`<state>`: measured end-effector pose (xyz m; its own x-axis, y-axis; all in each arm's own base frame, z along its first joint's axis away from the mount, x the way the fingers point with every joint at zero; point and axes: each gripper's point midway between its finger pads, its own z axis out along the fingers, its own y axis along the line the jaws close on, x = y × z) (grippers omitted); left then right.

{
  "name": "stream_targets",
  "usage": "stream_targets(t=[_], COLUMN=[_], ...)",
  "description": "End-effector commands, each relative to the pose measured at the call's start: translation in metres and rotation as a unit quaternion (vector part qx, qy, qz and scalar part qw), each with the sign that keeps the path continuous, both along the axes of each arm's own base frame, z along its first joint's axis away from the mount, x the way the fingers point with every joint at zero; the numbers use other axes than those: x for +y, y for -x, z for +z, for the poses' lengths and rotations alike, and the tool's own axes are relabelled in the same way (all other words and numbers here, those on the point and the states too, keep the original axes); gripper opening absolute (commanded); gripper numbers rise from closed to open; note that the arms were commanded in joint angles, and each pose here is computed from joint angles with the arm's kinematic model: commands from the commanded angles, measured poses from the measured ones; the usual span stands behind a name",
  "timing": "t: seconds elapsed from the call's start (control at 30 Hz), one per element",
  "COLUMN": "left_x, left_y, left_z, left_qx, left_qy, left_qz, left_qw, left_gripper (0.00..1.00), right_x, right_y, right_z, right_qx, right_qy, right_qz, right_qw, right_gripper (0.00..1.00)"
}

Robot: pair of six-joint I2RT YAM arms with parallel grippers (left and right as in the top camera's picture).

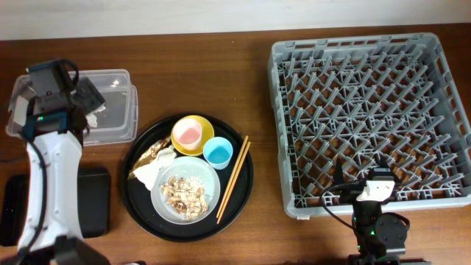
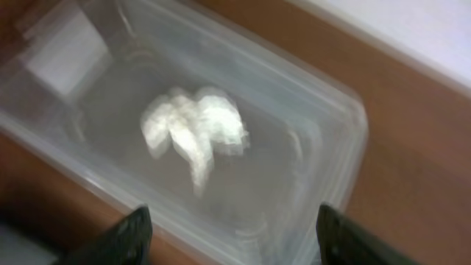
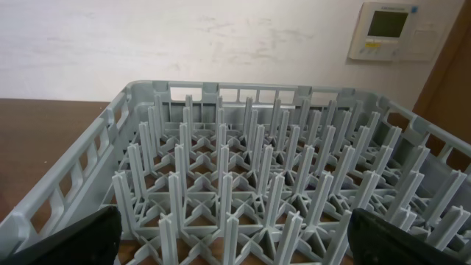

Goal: Sort waste into correct bins and load items into the dishwasher rack
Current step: 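Carry the tissue to the clear bin and release it, then reach the left gripper back to the tray for more tissue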

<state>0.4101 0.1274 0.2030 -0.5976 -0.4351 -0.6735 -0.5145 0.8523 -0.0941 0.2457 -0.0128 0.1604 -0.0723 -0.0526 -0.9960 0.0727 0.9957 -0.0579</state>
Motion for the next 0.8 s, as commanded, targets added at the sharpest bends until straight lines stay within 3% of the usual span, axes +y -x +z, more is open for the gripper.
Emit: stream_targets(t=[0.0, 0.1, 0.17, 0.33, 0.5, 0.63, 0.67, 0.77], left_x=[-0.074, -0.119, -0.138, -0.141, -0.160, -0.148, -0.144, -0.144], left_y=[0.033, 0.071, 0.091, 0.115, 0.121, 0.109, 0.110, 0.109], left_z=[0.011, -0.003, -0.015, -0.053, -0.093, -0.111, -0.116, -0.131], left_qx=[0.015, 0.088, 0.138, 0.221, 0.234, 0.214, 0.218, 0.220], left_qy=[0.149, 0.189, 0.200, 0.125, 0.116, 0.077, 0.072, 0.074], left_qz=[-0.123, -0.221, -0.236, -0.234, -0.263, -0.248, -0.237, -0.233], left_qw=[0.981, 0.953, 0.941, 0.939, 0.929, 0.942, 0.944, 0.944], left_gripper=[0.63, 0.61, 0.61, 0.61, 0.61, 0.61, 0.68, 0.68], right_x=[-0.003, -0.003, -0.003, -0.003, -0.003, -0.003, -0.003, -0.003], right_y=[0.000, 0.000, 0.000, 0.000, 0.000, 0.000, 0.000, 0.000], right_z=[-0.004, -0.004, -0.004, -0.004, -0.004, -0.004, -0.004, -0.004], right_qx=[0.003, 0.003, 0.003, 0.003, 0.003, 0.003, 0.003, 0.003], right_qy=[0.000, 0.000, 0.000, 0.000, 0.000, 0.000, 0.000, 0.000], right_qz=[-0.006, -0.006, -0.006, -0.006, -0.006, -0.006, -0.006, -0.006], right_qw=[1.000, 1.000, 1.000, 1.000, 1.000, 1.000, 1.000, 1.000], right_gripper=[0.98, 0.98, 0.98, 0.98, 0.98, 0.98, 0.98, 0.98])
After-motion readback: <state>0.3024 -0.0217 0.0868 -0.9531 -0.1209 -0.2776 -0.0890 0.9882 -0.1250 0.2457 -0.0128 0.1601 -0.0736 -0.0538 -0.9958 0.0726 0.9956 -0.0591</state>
